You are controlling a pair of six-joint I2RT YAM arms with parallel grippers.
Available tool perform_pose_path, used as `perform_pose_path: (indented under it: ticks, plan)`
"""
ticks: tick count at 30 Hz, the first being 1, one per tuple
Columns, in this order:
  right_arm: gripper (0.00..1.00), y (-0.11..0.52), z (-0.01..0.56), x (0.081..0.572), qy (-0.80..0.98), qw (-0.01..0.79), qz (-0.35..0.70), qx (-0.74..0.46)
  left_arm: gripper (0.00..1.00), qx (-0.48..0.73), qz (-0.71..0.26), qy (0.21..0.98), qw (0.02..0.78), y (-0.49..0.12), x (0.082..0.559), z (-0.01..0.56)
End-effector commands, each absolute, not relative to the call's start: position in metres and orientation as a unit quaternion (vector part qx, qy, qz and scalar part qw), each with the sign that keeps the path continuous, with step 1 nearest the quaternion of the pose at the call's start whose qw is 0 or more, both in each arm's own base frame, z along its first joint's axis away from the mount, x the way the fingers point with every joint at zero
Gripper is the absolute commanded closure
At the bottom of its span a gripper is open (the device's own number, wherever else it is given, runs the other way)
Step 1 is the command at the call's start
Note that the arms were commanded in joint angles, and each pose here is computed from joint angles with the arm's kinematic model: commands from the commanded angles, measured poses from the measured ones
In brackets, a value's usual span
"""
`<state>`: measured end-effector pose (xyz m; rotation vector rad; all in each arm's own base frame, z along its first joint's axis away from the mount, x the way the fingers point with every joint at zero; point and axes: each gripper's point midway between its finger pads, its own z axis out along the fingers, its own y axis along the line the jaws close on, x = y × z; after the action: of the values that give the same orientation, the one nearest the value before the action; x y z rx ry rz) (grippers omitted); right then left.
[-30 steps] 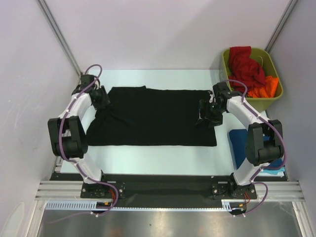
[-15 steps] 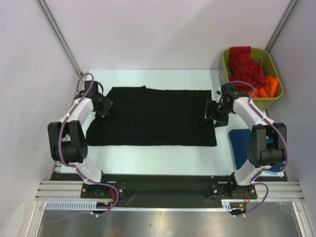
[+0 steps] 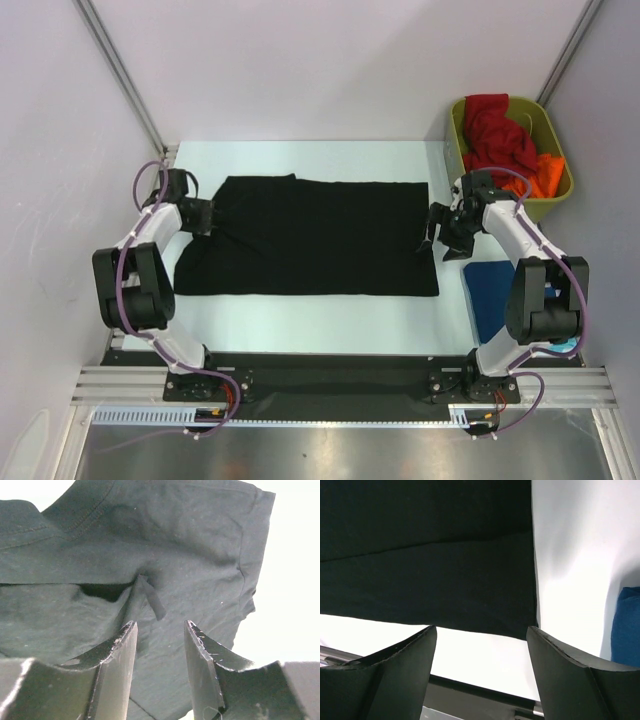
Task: Fold and stack the t-shirts
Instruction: Flatten the tshirt out
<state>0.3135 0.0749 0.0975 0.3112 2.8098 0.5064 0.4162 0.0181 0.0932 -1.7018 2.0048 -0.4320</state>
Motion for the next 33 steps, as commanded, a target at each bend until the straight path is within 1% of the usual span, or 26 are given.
perform_pose_path:
  ticks: [1, 9, 13, 17, 20, 22, 23, 24, 25, 26, 27, 29, 30, 32, 33]
  plan:
    - [0.21, 0.076, 0.111, 0.315, 0.966, 0.154, 0.183, 0.097, 0.53, -0.642, -0.184, 0.71, 0.224, 0.016, 0.433, 0.096]
    - [0.21, 0.074, 0.111, 0.318, 0.966, 0.156, 0.178, 0.107, 0.54, -0.651, -0.182, 0.704, 0.218, 0.019, 0.435, 0.087]
    - [0.22, 0.07, 0.109, 0.325, 0.966, 0.158, 0.161, 0.123, 0.63, -0.647, -0.183, 0.706, 0.223, 0.023, 0.442, 0.084]
    - [0.23, 0.061, 0.109, 0.334, 0.963, 0.164, 0.136, 0.165, 0.67, -0.647, -0.181, 0.708, 0.216, 0.025, 0.444, 0.077]
    - [0.23, 0.048, 0.103, 0.341, 0.957, 0.162, 0.093, 0.22, 0.7, -0.645, -0.181, 0.71, 0.216, 0.025, 0.446, 0.074]
    - [0.23, 0.047, 0.1, 0.343, 0.95, 0.159, 0.082, 0.254, 0.75, -0.642, -0.18, 0.713, 0.217, 0.027, 0.449, 0.072]
    - [0.23, 0.044, 0.096, 0.345, 0.947, 0.16, 0.073, 0.269, 0.8, -0.639, -0.18, 0.715, 0.22, 0.028, 0.45, 0.073]
    - [0.24, 0.047, 0.094, 0.345, 0.946, 0.16, 0.068, 0.272, 0.88, -0.629, -0.18, 0.721, 0.229, 0.03, 0.453, 0.076]
    - [0.26, 0.048, 0.093, 0.347, 0.942, 0.163, 0.064, 0.287, 0.97, -0.624, -0.178, 0.722, 0.239, 0.032, 0.456, 0.081]
    - [0.27, 0.047, 0.091, 0.348, 0.94, 0.169, 0.051, 0.293, 1.0, -0.618, -0.175, 0.726, 0.246, 0.034, 0.457, 0.084]
    - [0.33, 0.052, 0.087, 0.346, 0.933, 0.166, 0.05, 0.316, 1.0, -0.601, -0.169, 0.735, 0.263, 0.037, 0.46, 0.094]
    - [0.39, 0.055, 0.081, 0.342, 0.924, 0.159, 0.048, 0.345, 1.0, -0.578, -0.165, 0.749, 0.279, 0.039, 0.461, 0.103]
    - [0.46, 0.058, 0.08, 0.341, 0.918, 0.16, 0.055, 0.359, 1.0, -0.554, -0.161, 0.763, 0.291, 0.039, 0.462, 0.109]
    - [0.5, 0.068, 0.077, 0.344, 0.907, 0.175, 0.06, 0.377, 1.0, -0.524, -0.166, 0.778, 0.304, 0.035, 0.461, 0.121]
    - [0.6, 0.072, 0.078, 0.346, 0.907, 0.187, 0.059, 0.373, 1.0, -0.505, -0.162, 0.791, 0.304, 0.031, 0.457, 0.121]
